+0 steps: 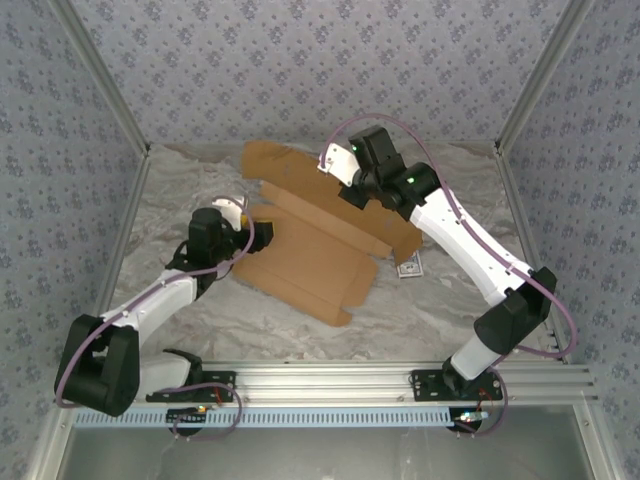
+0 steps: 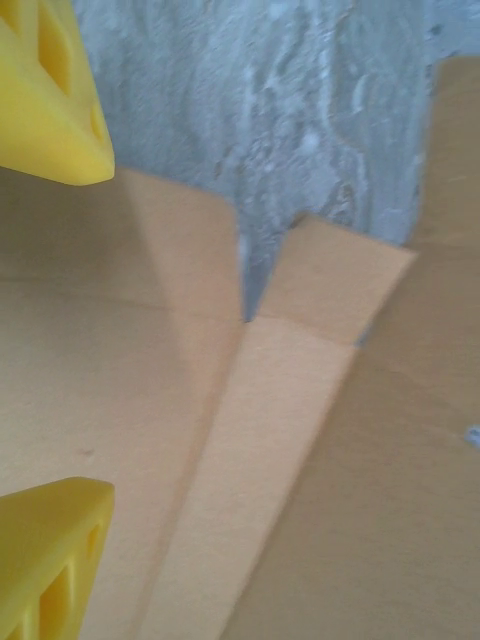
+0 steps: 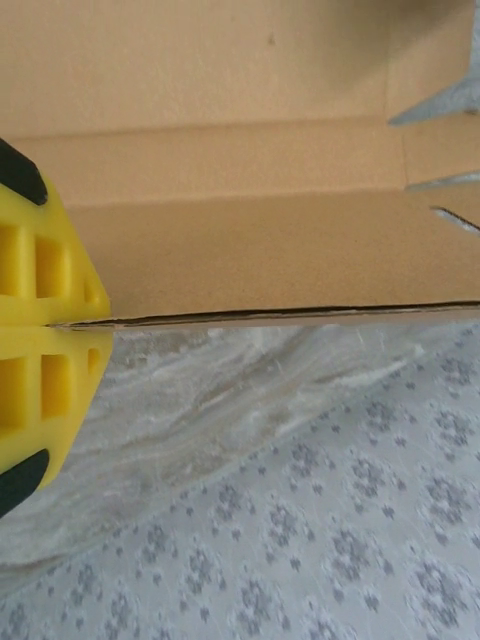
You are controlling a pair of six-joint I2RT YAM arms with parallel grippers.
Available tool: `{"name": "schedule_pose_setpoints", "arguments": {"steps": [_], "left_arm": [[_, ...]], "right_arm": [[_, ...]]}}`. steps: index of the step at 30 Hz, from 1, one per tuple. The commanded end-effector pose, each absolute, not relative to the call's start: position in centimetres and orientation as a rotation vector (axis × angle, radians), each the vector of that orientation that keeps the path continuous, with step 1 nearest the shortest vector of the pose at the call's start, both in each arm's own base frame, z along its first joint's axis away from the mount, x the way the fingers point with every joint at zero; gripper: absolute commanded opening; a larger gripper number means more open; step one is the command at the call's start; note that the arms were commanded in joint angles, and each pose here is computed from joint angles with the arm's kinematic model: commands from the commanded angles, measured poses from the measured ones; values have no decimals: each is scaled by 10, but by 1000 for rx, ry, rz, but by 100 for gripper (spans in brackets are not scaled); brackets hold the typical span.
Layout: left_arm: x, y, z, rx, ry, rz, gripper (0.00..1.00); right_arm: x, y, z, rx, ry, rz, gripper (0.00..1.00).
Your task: Fold the paper box
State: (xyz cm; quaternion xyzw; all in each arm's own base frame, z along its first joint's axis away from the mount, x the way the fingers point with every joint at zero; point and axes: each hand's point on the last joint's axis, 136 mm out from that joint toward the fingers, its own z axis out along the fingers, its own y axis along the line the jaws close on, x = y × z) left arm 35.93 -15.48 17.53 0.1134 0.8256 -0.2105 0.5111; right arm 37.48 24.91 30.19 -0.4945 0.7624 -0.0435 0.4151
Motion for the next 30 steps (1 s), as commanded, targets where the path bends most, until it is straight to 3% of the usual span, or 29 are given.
{"name": "schedule_pose_setpoints", "arguments": {"steps": [1,25,30], "left_arm": [[375,-151,193,327,1950,-434,78],[427,-183,155,351,2076,-606,78],[420,-204,159,423,2042,-701,71]], "right_arm": [[364,248,302,-1235,1968,-22,0],[370,253,303,-1218,1962,16,0],[373,254,298,-1214,1975,12,0]]}}
